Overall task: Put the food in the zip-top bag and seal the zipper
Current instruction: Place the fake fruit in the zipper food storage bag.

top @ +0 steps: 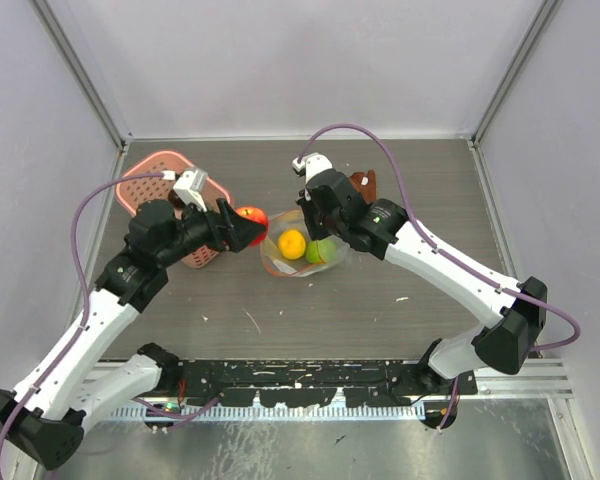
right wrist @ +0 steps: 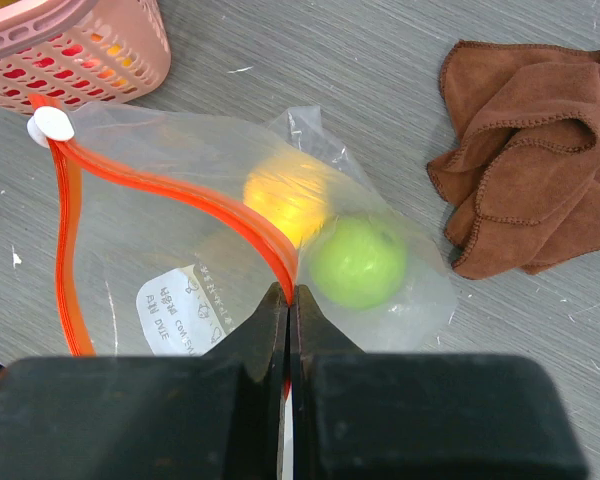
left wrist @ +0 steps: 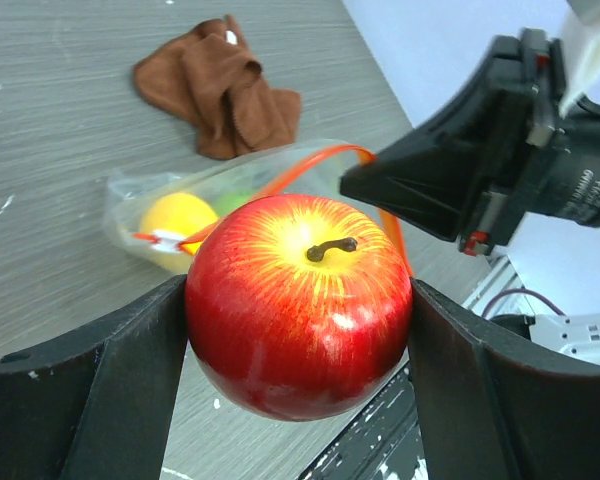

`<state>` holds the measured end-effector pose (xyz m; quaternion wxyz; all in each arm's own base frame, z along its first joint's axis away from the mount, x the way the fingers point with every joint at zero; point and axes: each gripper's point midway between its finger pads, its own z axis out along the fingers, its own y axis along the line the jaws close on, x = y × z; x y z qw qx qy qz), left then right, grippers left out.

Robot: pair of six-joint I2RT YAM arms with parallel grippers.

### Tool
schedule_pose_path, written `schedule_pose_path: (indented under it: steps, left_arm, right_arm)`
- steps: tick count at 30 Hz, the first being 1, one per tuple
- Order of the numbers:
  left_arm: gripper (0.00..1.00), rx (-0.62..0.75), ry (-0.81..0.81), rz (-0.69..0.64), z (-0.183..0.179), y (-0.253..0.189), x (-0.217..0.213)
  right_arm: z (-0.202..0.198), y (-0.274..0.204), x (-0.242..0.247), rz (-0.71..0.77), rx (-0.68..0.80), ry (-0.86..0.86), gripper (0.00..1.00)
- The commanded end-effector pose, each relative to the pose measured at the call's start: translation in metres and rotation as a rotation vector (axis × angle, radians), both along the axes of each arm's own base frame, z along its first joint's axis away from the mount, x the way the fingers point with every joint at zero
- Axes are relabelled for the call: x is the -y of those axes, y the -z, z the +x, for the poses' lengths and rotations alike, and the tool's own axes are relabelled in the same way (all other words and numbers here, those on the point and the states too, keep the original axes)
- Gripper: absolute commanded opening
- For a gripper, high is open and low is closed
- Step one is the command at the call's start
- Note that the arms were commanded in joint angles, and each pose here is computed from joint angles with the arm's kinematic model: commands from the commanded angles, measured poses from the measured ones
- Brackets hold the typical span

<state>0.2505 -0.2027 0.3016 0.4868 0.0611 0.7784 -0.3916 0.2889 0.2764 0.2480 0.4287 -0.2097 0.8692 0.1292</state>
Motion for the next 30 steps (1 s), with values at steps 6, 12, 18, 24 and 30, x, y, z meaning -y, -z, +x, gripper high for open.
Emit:
schedule_pose_path:
  steps: [6, 12, 18, 24, 30]
  left_arm:
    - [0.50, 0.218, 0.046, -0.068, 0.000, -0.021, 0.044]
    - [0.52, 0.198, 0.066, -0.020, 0.005, 0.001, 0.065]
    - [0.58, 0.177, 0.059, 0.051, 0.009, 0.027, 0.078]
    - [0.64, 0.117, 0.067, 0.093, 0.010, 0.052, 0.085]
    - [0.75, 0.085, 0.062, 0.140, 0.010, 0.066, 0.083]
  right_arm:
    - [0.005, -0.035, -0.012, 0.122, 0.061, -0.005, 0.00]
    - [0.000, -0.033, -0.018, 0.143, 0.038, -0.035, 0.00]
    - [-0.003, -0.032, -0.019, 0.151, 0.032, -0.043, 0.00]
    - [-0.003, -0.033, -0.021, 0.157, 0.031, -0.049, 0.00]
    - [-0.003, -0.033, -0.020, 0.159, 0.033, -0.049, 0.00]
